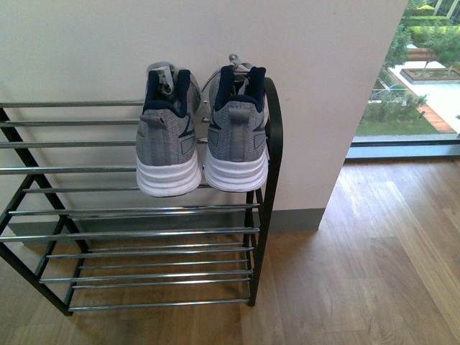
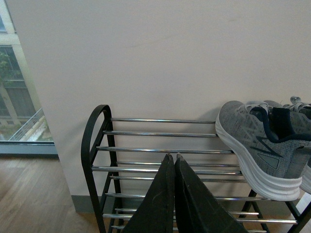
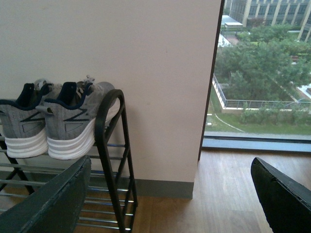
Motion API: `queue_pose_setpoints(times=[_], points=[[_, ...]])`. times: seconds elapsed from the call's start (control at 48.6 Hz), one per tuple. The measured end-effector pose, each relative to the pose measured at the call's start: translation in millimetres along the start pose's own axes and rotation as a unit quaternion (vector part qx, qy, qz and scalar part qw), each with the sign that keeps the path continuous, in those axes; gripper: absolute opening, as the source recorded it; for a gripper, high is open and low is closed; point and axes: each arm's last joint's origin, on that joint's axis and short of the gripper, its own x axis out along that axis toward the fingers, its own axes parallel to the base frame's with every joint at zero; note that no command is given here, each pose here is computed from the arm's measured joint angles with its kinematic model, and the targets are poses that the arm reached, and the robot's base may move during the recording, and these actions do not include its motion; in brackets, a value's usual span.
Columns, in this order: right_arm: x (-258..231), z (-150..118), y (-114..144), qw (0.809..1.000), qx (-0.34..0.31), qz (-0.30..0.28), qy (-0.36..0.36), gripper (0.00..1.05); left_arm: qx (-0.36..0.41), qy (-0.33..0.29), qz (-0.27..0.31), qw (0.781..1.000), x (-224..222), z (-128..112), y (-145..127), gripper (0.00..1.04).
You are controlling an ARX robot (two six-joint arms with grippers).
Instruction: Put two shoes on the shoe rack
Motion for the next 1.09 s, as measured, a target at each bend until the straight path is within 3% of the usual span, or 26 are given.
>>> queue_pose_setpoints(times=[0.885,1.09], points=[[0.0,0.1,0.0,1.0,0.0,0.0,0.0,0.95,0.0,0.01,0.001,1.0,-19.6,-4.2,0.1,0.02],[0.0,0.0,0.1,1.0,0.0,0.002,0.0,0.95,0.0,0.01,0.002,1.0,-19.6,-4.2,0.2,0.43]])
